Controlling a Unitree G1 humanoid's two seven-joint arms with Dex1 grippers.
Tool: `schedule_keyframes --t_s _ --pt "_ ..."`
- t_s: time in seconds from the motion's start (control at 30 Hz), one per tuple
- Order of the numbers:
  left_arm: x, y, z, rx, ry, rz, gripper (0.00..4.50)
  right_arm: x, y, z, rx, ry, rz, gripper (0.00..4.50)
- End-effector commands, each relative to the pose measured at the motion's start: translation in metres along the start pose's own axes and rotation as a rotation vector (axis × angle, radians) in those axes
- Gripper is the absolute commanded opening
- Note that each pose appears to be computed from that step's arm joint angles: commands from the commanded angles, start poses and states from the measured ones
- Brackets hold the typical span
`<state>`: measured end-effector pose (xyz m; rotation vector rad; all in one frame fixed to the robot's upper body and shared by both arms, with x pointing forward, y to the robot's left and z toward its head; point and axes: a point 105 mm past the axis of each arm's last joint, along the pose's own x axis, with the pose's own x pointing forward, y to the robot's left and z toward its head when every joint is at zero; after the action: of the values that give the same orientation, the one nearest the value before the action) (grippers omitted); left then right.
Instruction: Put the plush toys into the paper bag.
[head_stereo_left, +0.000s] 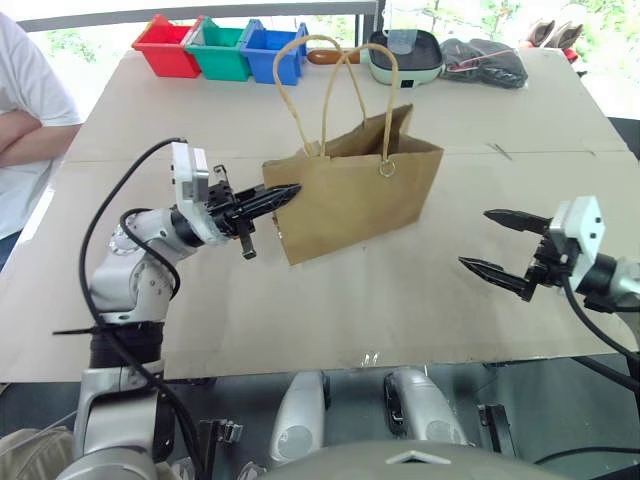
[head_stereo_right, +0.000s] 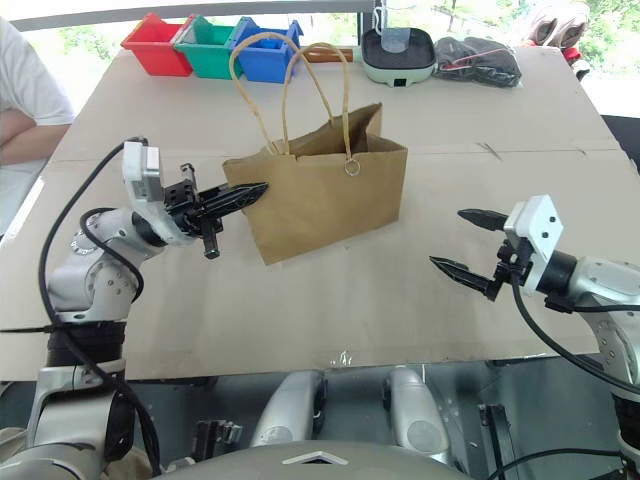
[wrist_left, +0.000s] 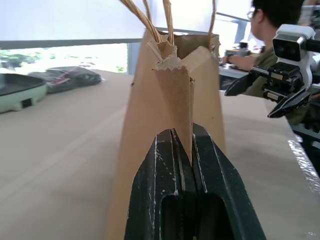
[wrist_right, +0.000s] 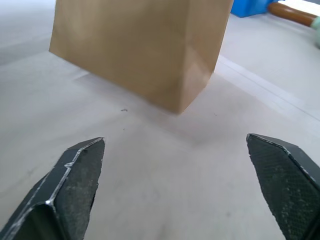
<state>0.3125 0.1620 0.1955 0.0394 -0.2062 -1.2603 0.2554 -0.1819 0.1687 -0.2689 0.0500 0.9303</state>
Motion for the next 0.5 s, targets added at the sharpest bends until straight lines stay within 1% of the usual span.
schedule_keyframes --t_s 0.03,0.13,0.23,0.3,0.33,0.37,0.4,0.47,0.5 --pt "0.014 0.012 -0.012 0.058 0.066 -0.119 0.00 -0.011 -0.005 0.011 -0.060 -0.018 -0.069 4.47" --pt "0.018 0.020 -0.022 0.067 0.103 -0.146 0.00 -0.010 -0.006 0.010 -0.061 -0.017 -0.087 4.47" --pt "0.017 0.030 -0.021 0.082 0.069 -0.113 0.98 0.000 0.000 0.008 -0.059 -0.029 -0.084 4.50" --pt "0.013 0.033 -0.016 0.078 0.046 -0.101 2.03 0.005 0.003 0.006 -0.062 -0.029 -0.081 4.50" --pt "0.011 0.034 -0.013 0.051 0.037 -0.085 2.22 0.007 0.003 0.005 -0.066 -0.030 -0.085 4.50" --pt "0.007 0.034 -0.013 0.034 0.042 -0.078 2.64 0.009 0.003 0.004 -0.066 -0.032 -0.089 4.50" --pt "0.003 0.035 -0.011 0.010 0.046 -0.044 2.93 0.010 0.002 0.002 -0.070 -0.032 -0.094 4.50" --pt "-0.005 0.038 -0.009 -0.005 0.068 0.040 3.65 0.010 0.000 0.001 -0.068 -0.040 -0.106 4.50" --pt "-0.010 0.038 -0.008 -0.020 0.078 0.083 3.65 0.009 -0.001 0.001 -0.069 -0.041 -0.109 4.50"
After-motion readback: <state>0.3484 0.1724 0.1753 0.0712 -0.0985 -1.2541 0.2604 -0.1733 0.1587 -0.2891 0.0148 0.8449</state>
